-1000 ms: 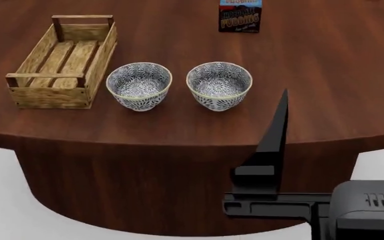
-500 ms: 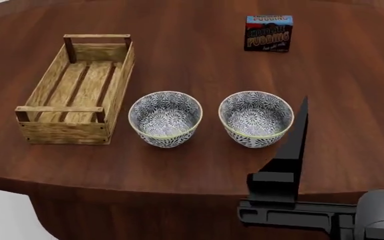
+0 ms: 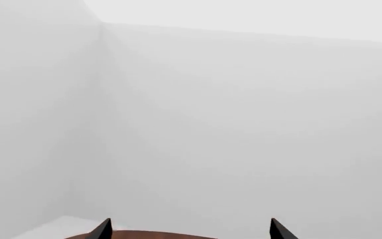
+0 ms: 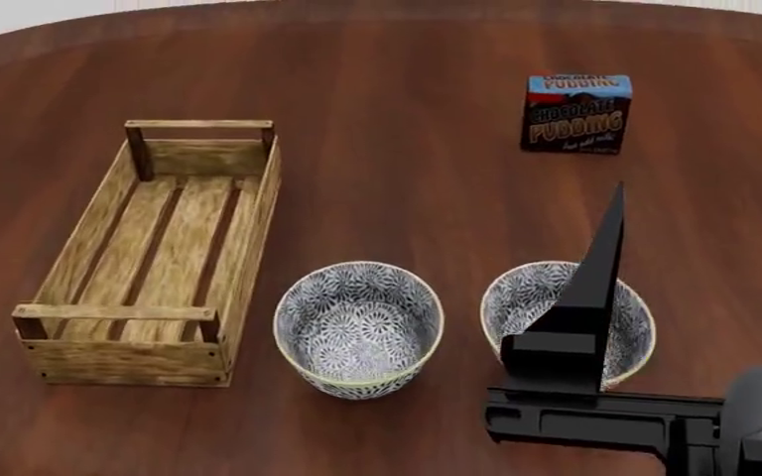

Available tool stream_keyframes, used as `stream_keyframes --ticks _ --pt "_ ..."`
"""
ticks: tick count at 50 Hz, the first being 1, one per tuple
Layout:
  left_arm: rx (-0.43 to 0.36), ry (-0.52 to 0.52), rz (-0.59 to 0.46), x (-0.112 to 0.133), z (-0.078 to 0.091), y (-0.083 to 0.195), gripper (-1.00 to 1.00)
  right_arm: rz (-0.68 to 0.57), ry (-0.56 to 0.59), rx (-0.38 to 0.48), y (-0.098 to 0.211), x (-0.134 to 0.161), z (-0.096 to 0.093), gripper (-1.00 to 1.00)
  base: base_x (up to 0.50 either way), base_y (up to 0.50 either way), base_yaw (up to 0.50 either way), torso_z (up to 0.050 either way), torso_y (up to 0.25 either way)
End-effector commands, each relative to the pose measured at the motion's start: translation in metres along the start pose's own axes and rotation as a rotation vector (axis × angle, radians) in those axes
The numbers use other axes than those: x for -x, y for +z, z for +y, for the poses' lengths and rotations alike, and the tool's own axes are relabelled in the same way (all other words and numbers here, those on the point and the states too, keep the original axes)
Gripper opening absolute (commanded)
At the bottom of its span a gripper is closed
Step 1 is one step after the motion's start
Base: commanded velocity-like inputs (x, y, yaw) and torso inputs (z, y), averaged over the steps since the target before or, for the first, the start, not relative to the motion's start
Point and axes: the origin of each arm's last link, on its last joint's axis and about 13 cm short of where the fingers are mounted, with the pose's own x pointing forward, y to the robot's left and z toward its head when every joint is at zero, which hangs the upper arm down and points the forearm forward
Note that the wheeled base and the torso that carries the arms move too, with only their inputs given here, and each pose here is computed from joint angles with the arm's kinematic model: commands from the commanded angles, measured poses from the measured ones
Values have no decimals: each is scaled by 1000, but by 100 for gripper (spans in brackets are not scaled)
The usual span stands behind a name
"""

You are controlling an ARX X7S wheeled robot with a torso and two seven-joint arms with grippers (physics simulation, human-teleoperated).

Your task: Stack the left bowl on the right bowl and place them in the tray.

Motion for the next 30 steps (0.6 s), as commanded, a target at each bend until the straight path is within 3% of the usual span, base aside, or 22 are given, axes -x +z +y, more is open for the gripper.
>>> stream_keyframes --ticks 1,30 --pt "0 15 -12 1 2 4 100 -7 2 5 3 -1 0 100 480 145 0 0 10" --pt "3 43 -33 4 7 6 100 -7 -6 26 5 0 0 100 484 214 0 0 1"
